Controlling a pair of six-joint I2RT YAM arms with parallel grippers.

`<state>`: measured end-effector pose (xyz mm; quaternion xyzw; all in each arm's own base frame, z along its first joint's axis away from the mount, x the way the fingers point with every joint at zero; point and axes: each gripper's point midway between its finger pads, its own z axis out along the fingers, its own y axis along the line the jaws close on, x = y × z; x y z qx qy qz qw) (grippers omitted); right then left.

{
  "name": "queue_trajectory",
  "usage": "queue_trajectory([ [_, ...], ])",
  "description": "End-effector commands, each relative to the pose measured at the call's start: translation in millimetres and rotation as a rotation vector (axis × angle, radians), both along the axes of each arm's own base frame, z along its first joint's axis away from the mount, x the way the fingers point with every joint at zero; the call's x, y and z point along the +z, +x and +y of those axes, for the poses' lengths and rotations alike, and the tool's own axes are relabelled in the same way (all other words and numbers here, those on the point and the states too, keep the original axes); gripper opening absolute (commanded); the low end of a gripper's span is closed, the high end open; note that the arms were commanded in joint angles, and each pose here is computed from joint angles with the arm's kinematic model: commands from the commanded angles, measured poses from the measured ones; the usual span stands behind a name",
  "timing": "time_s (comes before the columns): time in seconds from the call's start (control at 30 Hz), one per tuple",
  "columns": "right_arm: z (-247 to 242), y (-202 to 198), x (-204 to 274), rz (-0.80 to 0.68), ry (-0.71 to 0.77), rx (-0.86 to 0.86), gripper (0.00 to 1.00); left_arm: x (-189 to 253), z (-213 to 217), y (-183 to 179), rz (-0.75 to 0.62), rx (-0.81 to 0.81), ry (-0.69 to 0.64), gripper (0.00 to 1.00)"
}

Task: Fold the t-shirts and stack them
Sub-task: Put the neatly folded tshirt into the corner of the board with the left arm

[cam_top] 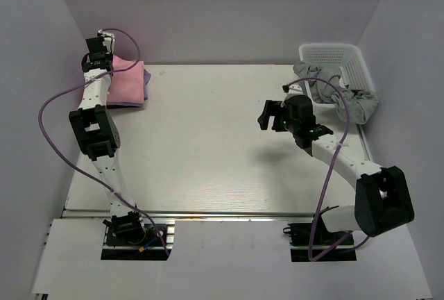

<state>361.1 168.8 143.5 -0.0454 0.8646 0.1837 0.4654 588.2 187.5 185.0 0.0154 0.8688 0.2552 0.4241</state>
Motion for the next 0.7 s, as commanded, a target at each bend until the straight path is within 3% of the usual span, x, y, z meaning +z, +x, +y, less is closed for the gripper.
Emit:
queue_trajectory([
  [0.0, 9, 16, 22, -0.055, 0.033, 0.017, 0.9, 42, 28, 10, -0.147, 0.07, 0.028, 0.0],
  [0.2, 23, 20, 17, -0.025, 0.059, 0.067, 0.9, 10, 53, 17, -0.107, 0.133, 0.057, 0.0],
  [0.4, 26, 23, 16, -0.021, 0.066, 0.077, 0.9, 6, 74, 12, -0.11, 0.179, 0.054, 0.01],
  [0.43, 26, 23, 15, -0.018, 0.067, 0.078, 0.9, 4, 73, 11, -0.105, 0.183, 0.045, 0.13],
  [0.47, 27, 23, 15, -0.017, 0.07, 0.081, 0.9, 8, 75, 11, -0.113, 0.191, 0.052, 0.52],
  [0.5, 28, 22, 17, -0.02, 0.071, 0.084, 0.9, 4, 75, 9, -0.102, 0.199, 0.054, 0.75],
  [0.53, 28, 22, 17, -0.019, 0.073, 0.085, 0.9, 12, 76, 7, -0.12, 0.215, 0.055, 0.88],
  [0.6, 29, 21, 16, -0.016, 0.076, 0.094, 0.9, 14, 78, 1, -0.12, 0.243, 0.051, 1.0],
  [0.67, 31, 21, 21, -0.027, 0.083, 0.108, 0.9, 31, 72, 0, -0.144, 0.223, 0.032, 1.0],
])
